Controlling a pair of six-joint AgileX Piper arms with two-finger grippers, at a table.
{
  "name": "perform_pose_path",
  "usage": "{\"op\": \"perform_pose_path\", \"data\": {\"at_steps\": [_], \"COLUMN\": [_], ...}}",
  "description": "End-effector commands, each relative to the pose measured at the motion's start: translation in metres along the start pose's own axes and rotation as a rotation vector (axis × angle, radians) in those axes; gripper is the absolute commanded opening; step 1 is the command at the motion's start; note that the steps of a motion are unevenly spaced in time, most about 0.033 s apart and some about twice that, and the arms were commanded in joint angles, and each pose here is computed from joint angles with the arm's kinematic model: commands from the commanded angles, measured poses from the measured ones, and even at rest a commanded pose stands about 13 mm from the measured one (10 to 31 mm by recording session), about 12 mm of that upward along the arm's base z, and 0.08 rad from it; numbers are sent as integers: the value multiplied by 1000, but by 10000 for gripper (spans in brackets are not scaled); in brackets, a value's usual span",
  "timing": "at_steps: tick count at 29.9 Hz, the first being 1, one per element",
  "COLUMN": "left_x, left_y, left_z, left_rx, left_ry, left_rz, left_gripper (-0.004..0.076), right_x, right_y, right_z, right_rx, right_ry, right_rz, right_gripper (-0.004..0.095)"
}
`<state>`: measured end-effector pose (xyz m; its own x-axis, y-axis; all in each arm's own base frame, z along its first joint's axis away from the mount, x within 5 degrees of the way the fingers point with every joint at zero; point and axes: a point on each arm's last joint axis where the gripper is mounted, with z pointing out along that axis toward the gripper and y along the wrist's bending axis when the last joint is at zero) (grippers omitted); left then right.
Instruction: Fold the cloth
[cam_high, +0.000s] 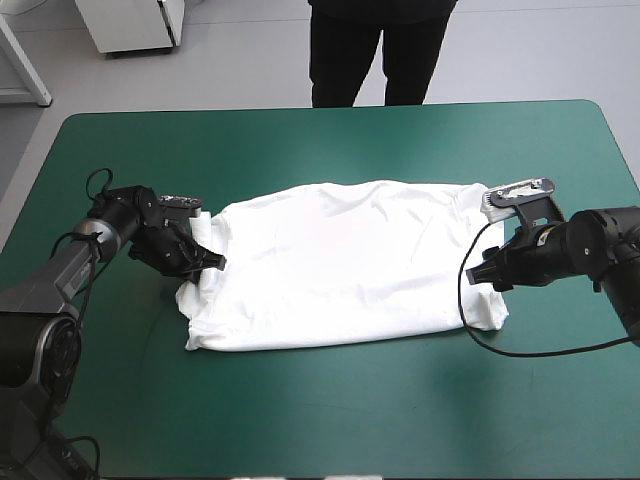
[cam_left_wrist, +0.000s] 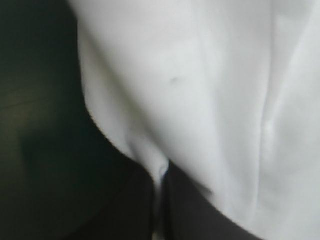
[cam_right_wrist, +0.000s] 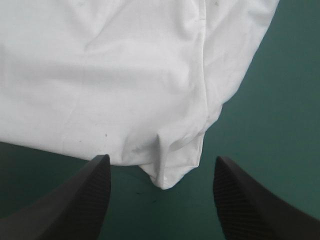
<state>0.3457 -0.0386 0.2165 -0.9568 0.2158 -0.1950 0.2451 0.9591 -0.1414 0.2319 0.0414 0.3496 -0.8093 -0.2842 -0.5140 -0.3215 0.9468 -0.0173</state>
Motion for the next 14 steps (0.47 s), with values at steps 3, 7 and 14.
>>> {"op": "perform_pose_path", "data": {"at_steps": [3, 7, 14], "left_x": [1, 1, -6], "left_y": [-19, -27, -49], "left_z": [-55, -85, -90], "left_rx": [72, 76, 96], "left_ry": [-160, -242, -270], "left_rz": [0, 21, 88], "left_gripper": [-22, -22, -22], "right_x": [-7, -8, -8], "right_y": [-1, -1, -1], "right_z": [-14, -15, -13], "right_rx": [22, 24, 21], "right_ry": [-78, -90, -80], "right_rz": [-10, -10, -9], "right_gripper": [577, 577, 577]}}
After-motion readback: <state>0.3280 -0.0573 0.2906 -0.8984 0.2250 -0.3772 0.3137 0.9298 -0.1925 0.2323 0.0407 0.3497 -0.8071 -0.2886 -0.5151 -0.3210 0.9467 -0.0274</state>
